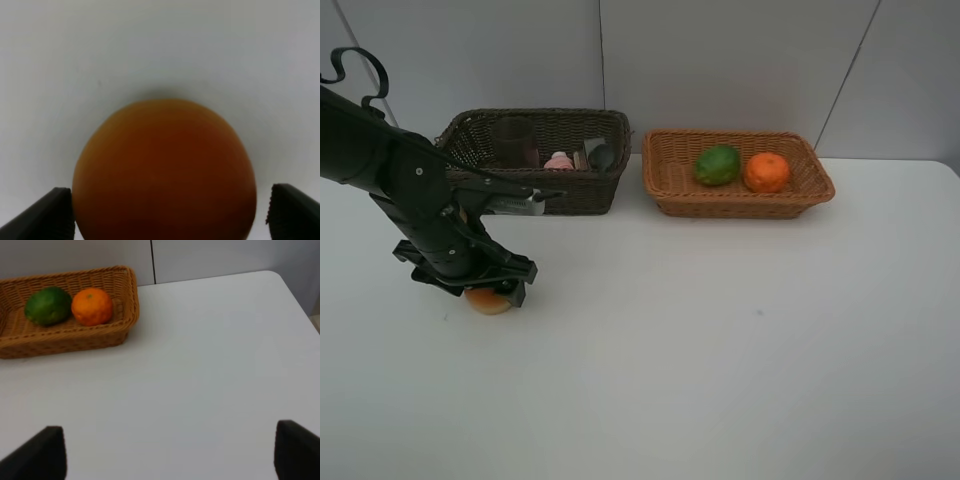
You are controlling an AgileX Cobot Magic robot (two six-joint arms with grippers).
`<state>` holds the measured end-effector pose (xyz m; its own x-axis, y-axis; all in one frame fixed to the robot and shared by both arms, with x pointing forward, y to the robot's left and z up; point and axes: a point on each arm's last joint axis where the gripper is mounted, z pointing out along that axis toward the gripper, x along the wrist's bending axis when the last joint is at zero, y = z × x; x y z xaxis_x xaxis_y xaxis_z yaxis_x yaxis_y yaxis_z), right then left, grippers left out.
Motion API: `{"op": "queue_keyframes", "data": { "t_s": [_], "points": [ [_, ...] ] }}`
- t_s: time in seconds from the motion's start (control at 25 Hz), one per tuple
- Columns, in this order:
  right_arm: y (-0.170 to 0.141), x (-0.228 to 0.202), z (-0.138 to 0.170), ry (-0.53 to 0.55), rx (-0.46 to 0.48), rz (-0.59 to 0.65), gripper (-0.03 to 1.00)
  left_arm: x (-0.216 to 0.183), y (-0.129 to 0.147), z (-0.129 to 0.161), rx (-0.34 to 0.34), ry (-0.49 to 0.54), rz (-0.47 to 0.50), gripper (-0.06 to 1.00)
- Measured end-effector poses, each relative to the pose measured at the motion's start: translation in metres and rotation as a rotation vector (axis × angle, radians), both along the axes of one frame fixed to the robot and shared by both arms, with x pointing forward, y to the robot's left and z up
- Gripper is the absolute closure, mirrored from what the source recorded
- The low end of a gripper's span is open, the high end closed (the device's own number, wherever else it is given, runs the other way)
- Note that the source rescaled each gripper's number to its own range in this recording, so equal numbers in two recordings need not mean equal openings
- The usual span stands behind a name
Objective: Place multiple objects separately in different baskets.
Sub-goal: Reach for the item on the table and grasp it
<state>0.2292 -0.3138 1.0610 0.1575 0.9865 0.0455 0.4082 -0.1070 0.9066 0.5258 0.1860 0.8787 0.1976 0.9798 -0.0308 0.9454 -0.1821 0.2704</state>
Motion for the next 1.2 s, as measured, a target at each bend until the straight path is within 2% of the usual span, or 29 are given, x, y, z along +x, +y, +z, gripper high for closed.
{"op": "queue_keyframes", "data": {
  "t_s": [0.56, 0.92, 1.0, 1.12, 1.2],
  "points": [
    [0.000, 0.000, 0.000, 0.000, 0.000, 0.000, 0.15, 0.002, -0.001, 0.001, -0.009, -0.019, -0.001, -0.05],
    [0.000, 0.000, 0.000, 0.000, 0.000, 0.000, 0.15, 0.001, 0.000, -0.016, 0.013, 0.025, -0.009, -0.05],
    [0.000, 0.000, 0.000, 0.000, 0.000, 0.000, 0.15, 0.001, 0.000, -0.016, 0.013, 0.025, -0.009, -0.01],
    [0.000, 0.000, 0.000, 0.000, 0.000, 0.000, 0.15, 0.001, 0.000, -0.016, 0.014, 0.025, -0.011, 0.19],
    [0.000, 0.000, 0.000, 0.000, 0.000, 0.000, 0.15, 0.001, 0.000, -0.016, 0.014, 0.024, -0.011, 0.22]
  ]
}}
